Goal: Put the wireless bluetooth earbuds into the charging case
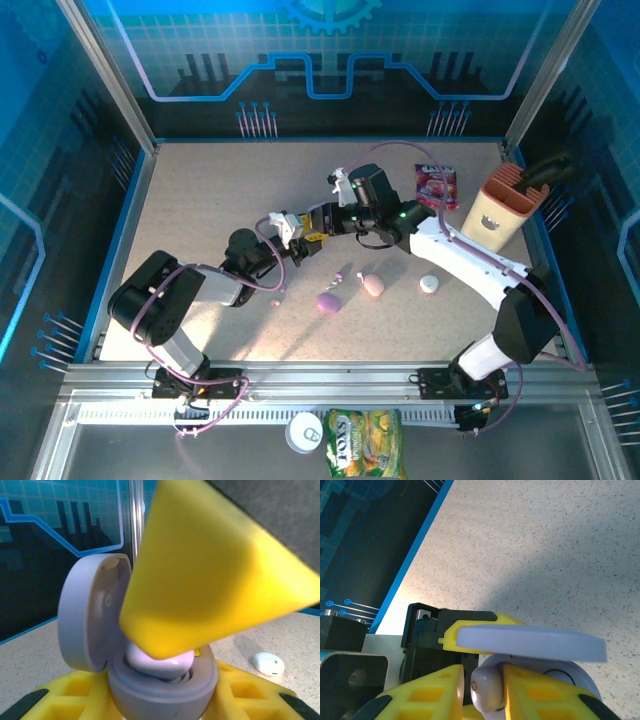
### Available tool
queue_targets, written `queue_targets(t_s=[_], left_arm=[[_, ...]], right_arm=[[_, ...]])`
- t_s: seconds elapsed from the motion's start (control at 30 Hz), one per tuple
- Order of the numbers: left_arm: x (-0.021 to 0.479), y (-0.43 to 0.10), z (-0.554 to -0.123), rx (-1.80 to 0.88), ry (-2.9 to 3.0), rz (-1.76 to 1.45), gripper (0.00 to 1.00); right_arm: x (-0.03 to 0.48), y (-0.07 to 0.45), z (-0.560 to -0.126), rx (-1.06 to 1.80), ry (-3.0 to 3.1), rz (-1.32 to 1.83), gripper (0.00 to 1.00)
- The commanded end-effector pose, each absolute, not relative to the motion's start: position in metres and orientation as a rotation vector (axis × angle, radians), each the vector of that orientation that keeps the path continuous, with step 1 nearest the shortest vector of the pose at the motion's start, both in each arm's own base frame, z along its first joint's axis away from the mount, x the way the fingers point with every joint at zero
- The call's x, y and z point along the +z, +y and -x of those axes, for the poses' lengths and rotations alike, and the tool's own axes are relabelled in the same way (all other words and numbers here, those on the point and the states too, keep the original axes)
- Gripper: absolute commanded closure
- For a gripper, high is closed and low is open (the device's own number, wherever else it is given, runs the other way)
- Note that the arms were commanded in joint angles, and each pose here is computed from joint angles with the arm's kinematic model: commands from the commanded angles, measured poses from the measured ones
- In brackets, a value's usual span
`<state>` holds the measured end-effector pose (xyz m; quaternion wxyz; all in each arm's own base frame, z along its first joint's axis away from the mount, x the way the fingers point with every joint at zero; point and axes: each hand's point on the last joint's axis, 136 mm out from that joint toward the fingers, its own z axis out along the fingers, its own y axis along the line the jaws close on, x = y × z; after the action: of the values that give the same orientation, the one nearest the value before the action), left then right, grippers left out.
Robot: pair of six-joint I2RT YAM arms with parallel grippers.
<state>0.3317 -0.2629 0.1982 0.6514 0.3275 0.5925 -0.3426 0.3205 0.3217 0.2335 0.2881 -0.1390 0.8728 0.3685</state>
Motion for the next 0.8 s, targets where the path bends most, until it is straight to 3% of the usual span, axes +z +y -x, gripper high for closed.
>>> queue_targets(t_s=[0.0, 0.3, 0.6, 0.77], left_arm=[[0.226, -0.263, -0.329, -0.749, 1.238, -0.742, 0.62], [0.218, -0.264, -0.33, -0.723, 1.239, -0.772, 0.61], [0.208, -0.265, -0.325, -0.704, 1.251, -0.822, 0.61], [0.206, -0.266, -0.321, -0.72, 1.247, -0.836, 0.61]], right_arm=[[0.234, 0.302, -0.324, 0.931, 2.338, 0.327, 0.72], [0.265, 0.302, -0.31, 0.965, 2.198, 0.486, 0.61], [0.285, 0.302, -0.327, 0.873, 2.175, 0.534, 0.75], [0.282, 0.307, -0.341, 0.831, 2.198, 0.556, 0.76]])
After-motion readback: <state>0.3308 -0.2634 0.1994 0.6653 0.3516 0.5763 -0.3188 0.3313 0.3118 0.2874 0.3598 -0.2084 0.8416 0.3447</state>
